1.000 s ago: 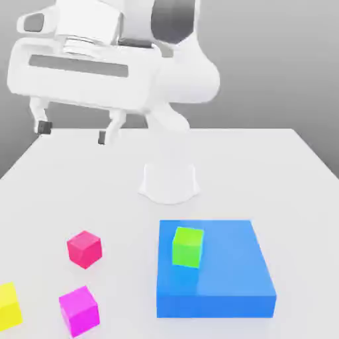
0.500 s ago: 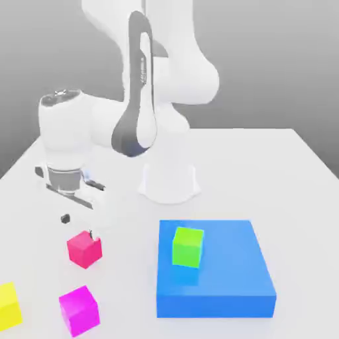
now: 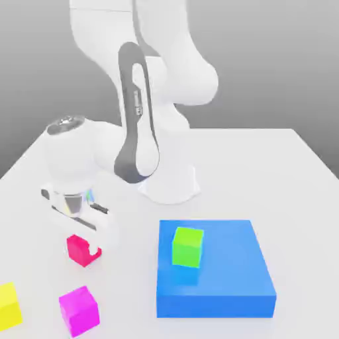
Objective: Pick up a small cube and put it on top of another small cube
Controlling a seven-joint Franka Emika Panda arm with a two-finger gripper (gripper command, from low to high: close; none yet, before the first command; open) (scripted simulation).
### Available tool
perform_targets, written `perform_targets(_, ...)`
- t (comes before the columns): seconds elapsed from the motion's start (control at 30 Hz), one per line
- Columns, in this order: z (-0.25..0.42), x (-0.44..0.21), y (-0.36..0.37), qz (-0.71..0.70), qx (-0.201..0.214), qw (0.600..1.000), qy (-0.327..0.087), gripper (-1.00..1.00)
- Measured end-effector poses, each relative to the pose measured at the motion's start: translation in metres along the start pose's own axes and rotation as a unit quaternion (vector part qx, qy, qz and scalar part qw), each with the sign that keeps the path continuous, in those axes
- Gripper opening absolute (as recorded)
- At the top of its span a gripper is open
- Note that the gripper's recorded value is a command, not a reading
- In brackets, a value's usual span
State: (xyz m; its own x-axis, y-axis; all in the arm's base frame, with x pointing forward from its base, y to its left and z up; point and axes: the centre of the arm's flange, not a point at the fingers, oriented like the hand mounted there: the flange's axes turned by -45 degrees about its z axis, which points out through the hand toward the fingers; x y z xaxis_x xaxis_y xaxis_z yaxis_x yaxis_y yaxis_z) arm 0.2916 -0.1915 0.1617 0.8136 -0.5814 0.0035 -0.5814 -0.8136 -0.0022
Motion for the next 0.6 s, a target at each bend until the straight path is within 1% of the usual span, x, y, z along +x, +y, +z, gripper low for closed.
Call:
perform_targets(0.13,-0.03,-0.002,0.002,0.004,0.0,1.0,-0.001,-1.0)
perform_targets(0.27,-0.046,0.029,-0.007,0.059,0.003,0.998,-0.001,-1.0)
perform_targets(0.4,-0.06,0.06,-0.057,0.079,0.005,0.997,-0.002,-1.0)
perform_targets(0.6,-0.082,0.105,-0.105,0.154,0.002,0.988,-0.002,-1.0)
